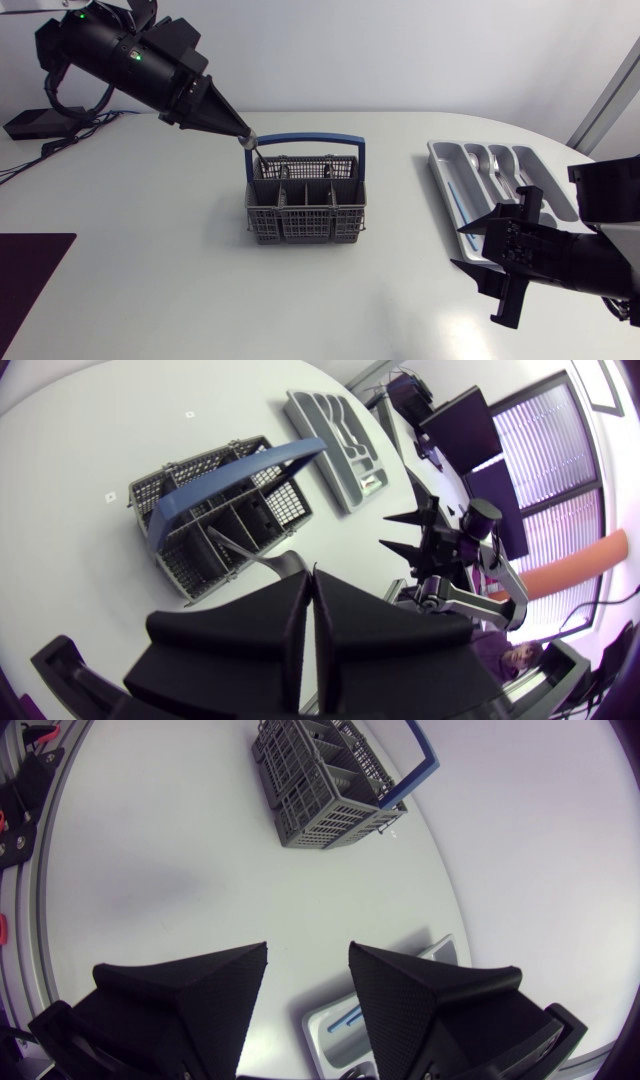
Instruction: Unload the cutlery basket into the drawer organizer.
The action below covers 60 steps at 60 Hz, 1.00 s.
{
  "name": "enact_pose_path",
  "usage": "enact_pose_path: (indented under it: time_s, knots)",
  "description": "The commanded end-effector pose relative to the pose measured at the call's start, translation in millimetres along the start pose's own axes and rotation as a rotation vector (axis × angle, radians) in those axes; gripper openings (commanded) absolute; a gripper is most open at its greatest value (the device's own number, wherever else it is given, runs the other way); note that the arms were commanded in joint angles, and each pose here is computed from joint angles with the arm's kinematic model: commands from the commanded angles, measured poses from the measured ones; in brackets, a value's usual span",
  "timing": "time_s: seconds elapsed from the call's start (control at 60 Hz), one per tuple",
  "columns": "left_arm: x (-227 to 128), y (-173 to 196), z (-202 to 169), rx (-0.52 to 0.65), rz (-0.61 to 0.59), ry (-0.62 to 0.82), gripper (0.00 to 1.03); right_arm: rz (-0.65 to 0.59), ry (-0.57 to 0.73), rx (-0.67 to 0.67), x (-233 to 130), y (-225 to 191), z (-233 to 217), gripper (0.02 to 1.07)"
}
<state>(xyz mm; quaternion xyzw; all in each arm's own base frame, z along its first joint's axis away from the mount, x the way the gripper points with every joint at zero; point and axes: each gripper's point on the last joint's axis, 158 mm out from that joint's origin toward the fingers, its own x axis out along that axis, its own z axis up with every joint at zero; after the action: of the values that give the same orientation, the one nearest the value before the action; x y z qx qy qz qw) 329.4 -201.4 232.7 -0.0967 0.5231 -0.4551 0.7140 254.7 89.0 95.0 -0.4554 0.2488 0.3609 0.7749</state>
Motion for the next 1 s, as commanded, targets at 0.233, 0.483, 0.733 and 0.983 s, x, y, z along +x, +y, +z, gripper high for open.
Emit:
enact_pose_path:
  time_s: [0.233,0.483,0.733,0.983]
  knots:
    - [3.1,-57.3,-34.6,0.428,-0.127,0.102,0.03,0.0,-0.106,0.076,-25.8,-22.4,28.2,0.63]
    - [31.6,-86.8,-69.8,0.673,-0.207,0.214,0.03,0.078,-0.177,0.12,-42.2,-16.4,44.0,0.68]
    - [77.7,-74.5,-101.1,0.874,-0.204,0.37,0.03,0.134,-0.186,0.111,-42.5,-3.3,51.7,0.68]
    - [115.6,-83.5,-110.5,1.04,-0.276,0.41,0.03,0.18,-0.234,0.065,-40.4,14.1,78.2,0.68]
